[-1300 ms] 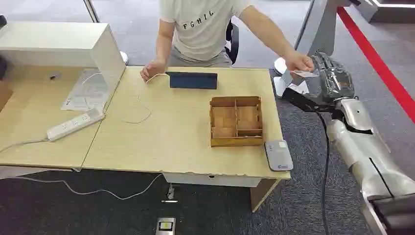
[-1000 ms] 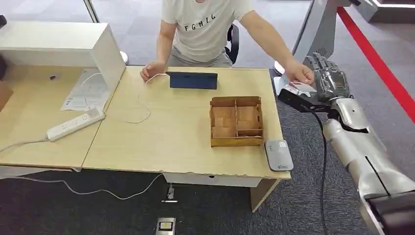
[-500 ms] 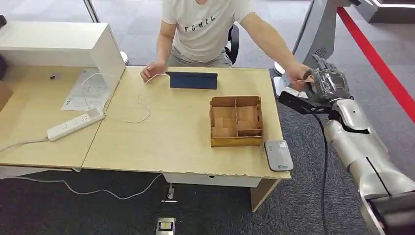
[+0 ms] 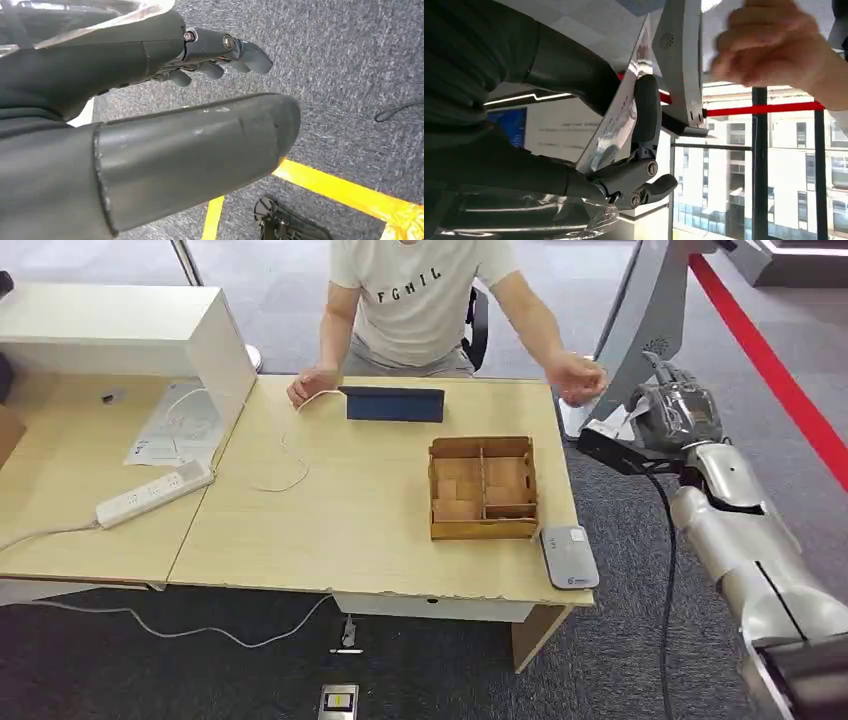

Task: Pass the card to the sensor for recognition and then transmit it.

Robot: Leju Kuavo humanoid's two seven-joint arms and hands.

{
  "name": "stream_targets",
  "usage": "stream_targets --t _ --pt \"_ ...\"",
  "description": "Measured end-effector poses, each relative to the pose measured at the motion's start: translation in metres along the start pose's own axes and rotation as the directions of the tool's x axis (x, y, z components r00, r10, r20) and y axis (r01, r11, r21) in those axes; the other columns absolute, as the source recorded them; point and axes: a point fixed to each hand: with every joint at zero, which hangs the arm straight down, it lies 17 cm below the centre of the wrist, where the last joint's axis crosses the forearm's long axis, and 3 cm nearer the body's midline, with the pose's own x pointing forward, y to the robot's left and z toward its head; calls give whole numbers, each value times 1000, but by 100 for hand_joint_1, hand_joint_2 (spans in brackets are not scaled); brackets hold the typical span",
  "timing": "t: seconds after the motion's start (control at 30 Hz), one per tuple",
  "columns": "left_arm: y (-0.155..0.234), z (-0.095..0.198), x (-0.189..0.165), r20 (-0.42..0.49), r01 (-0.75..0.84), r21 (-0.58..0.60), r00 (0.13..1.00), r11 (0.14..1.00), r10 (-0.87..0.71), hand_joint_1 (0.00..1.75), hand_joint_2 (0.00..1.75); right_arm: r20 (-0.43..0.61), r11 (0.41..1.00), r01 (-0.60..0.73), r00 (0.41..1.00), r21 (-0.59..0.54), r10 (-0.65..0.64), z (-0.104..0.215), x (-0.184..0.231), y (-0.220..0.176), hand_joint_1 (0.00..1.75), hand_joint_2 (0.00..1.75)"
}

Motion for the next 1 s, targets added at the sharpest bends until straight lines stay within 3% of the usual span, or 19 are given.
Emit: stream_targets --t 0.23,0.67,1.0 --pt "-1 0 1 8 10 -8 1000 1000 -10 0 0 17 1000 9 1000 -4 -9 4 0 4 175 175" --pt "-1 0 2 15 30 -4 999 1000 -30 0 0 59 997 19 998 81 -24 47 20 85 175 175" --pt "-1 0 5 32 35 -3 999 999 -35 0 0 85 996 -5 996 88 -3 61 29 105 175 175"
